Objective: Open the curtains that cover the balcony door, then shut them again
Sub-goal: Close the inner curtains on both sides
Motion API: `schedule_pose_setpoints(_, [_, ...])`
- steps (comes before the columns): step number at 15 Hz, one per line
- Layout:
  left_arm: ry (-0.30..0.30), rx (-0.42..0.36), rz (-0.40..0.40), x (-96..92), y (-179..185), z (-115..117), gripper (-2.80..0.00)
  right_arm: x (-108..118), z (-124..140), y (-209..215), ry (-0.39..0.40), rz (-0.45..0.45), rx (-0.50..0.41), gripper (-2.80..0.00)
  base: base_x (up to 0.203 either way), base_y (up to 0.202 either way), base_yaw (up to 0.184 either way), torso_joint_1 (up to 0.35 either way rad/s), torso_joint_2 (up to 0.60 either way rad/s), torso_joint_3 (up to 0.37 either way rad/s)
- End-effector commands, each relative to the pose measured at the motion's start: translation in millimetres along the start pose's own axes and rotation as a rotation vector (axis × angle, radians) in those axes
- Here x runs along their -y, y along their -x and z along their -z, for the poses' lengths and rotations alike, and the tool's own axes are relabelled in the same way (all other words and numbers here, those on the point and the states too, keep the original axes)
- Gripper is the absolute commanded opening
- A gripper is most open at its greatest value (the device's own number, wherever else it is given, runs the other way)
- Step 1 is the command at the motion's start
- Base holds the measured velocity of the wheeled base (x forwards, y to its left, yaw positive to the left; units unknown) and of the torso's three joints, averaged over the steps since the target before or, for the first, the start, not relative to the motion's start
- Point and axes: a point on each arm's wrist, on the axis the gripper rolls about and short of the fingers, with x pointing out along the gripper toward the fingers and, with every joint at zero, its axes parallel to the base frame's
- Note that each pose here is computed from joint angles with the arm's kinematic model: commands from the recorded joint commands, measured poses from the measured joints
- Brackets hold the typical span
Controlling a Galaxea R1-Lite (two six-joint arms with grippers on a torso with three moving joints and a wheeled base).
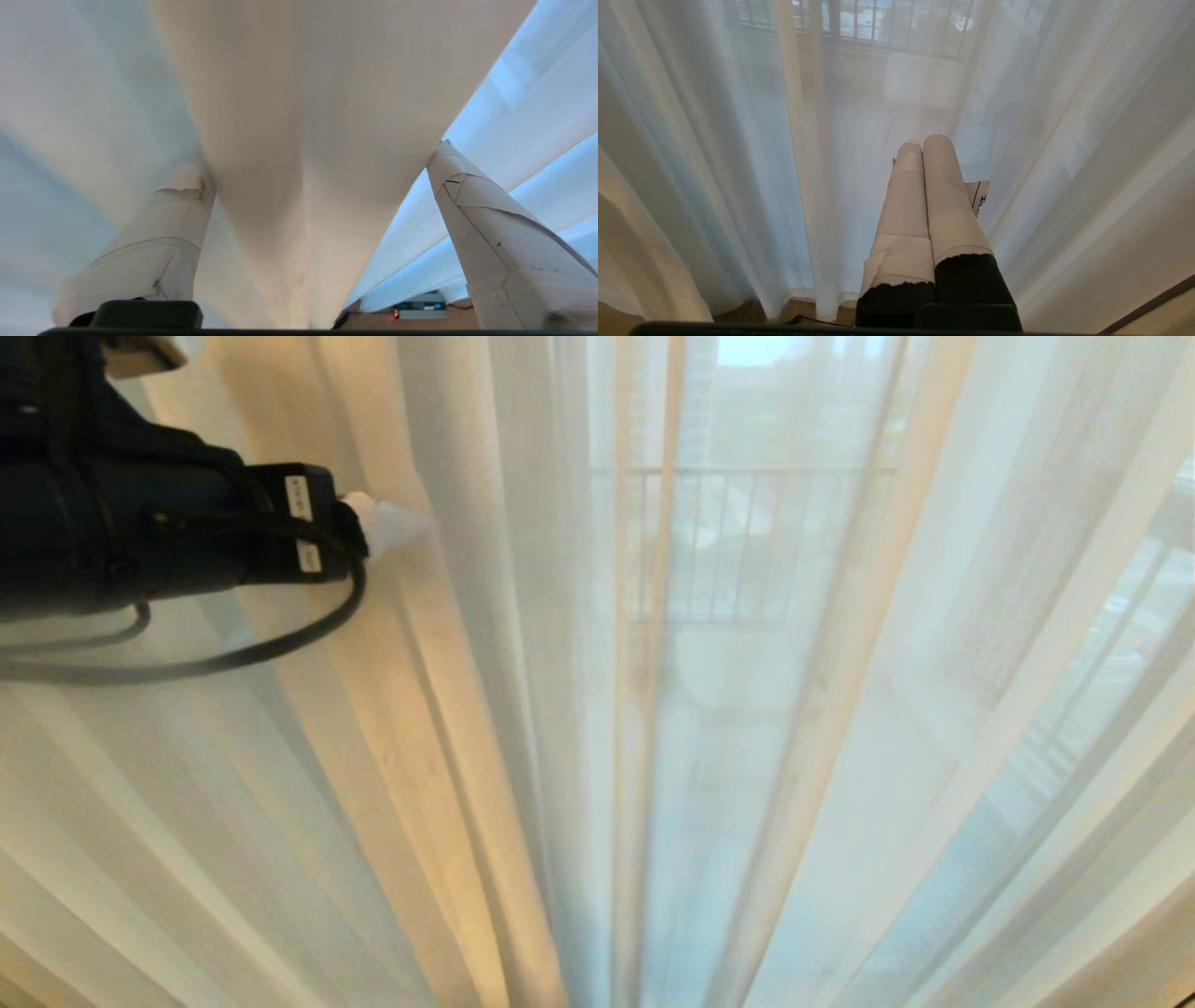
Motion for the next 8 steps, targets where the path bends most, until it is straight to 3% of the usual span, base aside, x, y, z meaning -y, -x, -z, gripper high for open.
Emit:
schedule_pose_setpoints(1, [0.014,0.018,-0.031,-19.3,26.0,7.9,0.00,0.0,0.0,-0.1,0.001,-0.001,-0.001,-2.80,0.000,0.000,0.000,0.000,0.00,0.000])
schedule_pose_setpoints(8, [0.032,-0.032,-0.088,-59.9,54.0,45.0,0.00,0.0,0.0,-0.1,0.001,-0.001,-0.001,-2.80,0.000,0.000,0.000,0.000,0.00,0.000])
